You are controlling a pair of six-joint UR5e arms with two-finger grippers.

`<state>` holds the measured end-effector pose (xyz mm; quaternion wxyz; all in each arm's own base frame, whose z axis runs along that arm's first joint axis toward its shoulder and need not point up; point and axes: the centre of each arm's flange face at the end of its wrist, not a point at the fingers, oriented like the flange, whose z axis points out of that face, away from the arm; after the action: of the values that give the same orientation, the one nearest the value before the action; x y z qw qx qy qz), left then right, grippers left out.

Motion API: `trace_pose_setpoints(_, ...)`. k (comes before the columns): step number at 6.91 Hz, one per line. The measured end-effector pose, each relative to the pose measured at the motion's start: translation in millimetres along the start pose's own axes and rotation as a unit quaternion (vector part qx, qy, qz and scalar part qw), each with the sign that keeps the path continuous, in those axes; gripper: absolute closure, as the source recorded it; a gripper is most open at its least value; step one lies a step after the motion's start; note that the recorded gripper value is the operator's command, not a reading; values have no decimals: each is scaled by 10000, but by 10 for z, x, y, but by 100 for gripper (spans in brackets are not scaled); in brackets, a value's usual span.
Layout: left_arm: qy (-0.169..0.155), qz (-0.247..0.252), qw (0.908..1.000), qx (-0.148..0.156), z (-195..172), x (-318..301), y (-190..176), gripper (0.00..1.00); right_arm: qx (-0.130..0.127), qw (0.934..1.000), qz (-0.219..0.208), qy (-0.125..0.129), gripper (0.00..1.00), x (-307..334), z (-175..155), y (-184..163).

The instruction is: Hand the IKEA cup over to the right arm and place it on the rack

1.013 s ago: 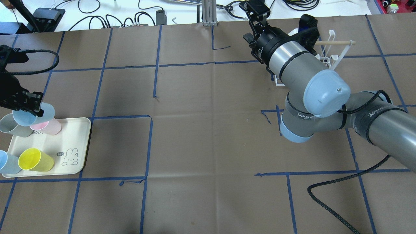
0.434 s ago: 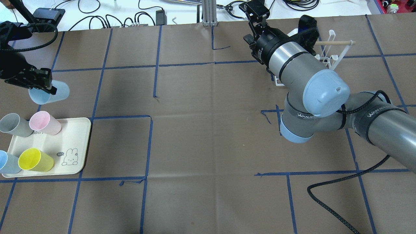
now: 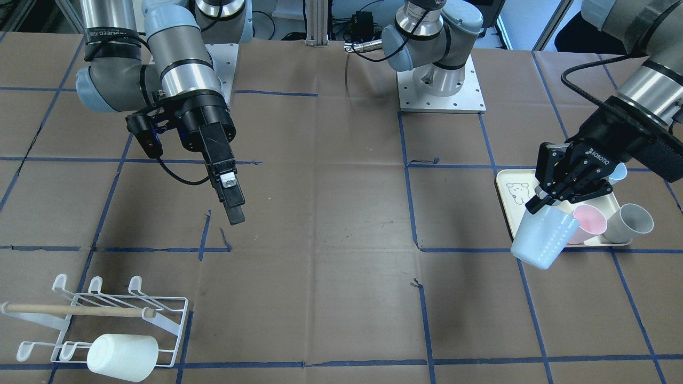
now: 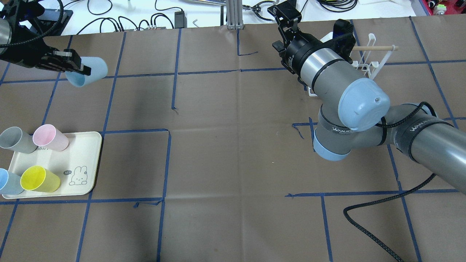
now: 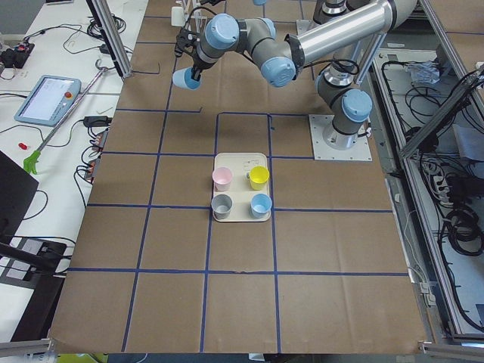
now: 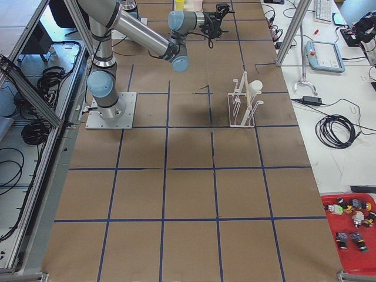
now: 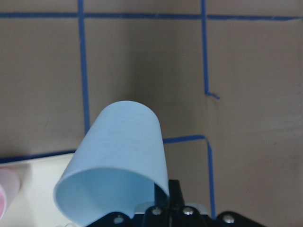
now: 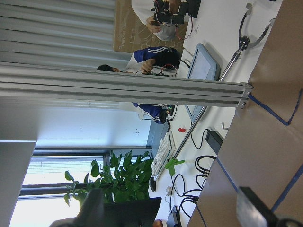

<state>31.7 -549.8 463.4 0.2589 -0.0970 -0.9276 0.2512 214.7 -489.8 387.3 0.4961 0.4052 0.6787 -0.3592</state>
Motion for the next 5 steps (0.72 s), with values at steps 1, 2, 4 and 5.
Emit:
trace_pose_setpoints(1,456,231,9977,442,12,151,-32,100,1,10000,-21,11,0,10,-2,2)
trace_pose_setpoints(2,842,478,9921,800,87,276,-29,100,0,10000,-32,28,0,17,1,2)
trace_pose_setpoints(4,1270,990,9802,1151,330,567,87,100,-12,10000,-20,78,0,30,10,9)
trace_pose_setpoints(5,1377,1211,9760,1178,425,747,147,100,-29,10000,2,91,0,32,12,22)
